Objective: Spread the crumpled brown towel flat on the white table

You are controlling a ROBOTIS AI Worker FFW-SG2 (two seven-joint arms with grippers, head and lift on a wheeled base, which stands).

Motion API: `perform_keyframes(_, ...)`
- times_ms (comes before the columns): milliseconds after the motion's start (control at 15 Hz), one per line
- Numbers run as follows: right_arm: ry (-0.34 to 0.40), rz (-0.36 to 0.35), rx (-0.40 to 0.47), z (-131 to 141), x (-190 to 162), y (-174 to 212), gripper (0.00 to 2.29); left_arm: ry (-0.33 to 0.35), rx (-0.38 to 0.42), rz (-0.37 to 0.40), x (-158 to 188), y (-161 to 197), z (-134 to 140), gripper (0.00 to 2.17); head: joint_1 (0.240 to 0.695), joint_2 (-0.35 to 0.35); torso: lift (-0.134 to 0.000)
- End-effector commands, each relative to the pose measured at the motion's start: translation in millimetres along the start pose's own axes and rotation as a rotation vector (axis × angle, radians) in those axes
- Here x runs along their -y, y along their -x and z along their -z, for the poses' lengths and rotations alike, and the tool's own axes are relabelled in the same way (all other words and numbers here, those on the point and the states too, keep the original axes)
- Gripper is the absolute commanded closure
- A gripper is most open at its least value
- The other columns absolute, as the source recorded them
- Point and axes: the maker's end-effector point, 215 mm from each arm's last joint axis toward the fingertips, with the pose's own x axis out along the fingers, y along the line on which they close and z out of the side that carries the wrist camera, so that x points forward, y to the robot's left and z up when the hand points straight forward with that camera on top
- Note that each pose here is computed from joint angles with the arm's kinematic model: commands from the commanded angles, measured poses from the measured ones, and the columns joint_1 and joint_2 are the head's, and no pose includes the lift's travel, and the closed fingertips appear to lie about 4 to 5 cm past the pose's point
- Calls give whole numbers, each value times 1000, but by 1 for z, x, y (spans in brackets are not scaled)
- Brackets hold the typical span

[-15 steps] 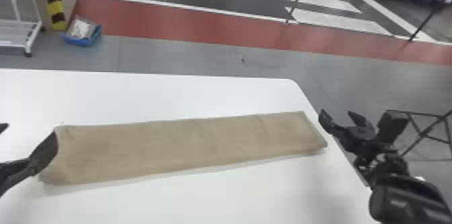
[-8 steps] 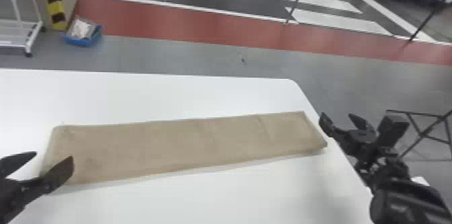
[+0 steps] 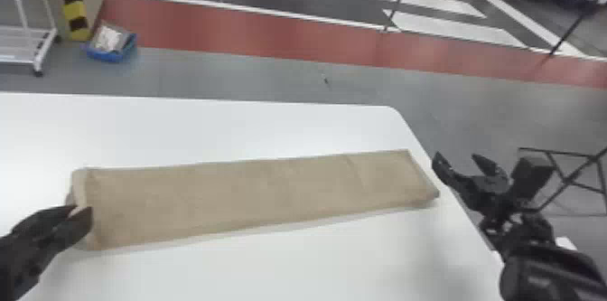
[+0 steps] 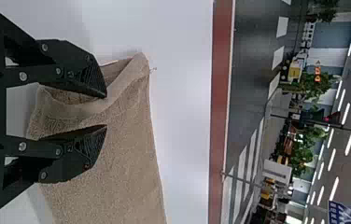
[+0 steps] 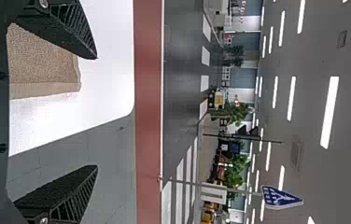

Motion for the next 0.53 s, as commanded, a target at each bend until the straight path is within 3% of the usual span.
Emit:
perform_keyframes(0,-4,1,3,-1,0,0,46,-9,-29,-15,-3,1,8,1028,695,-350,-124)
perform_keyframes(467,0,2,15,-7,1,2,46,-44,2,-121,-47,13,-10,1028,695,-350,-124)
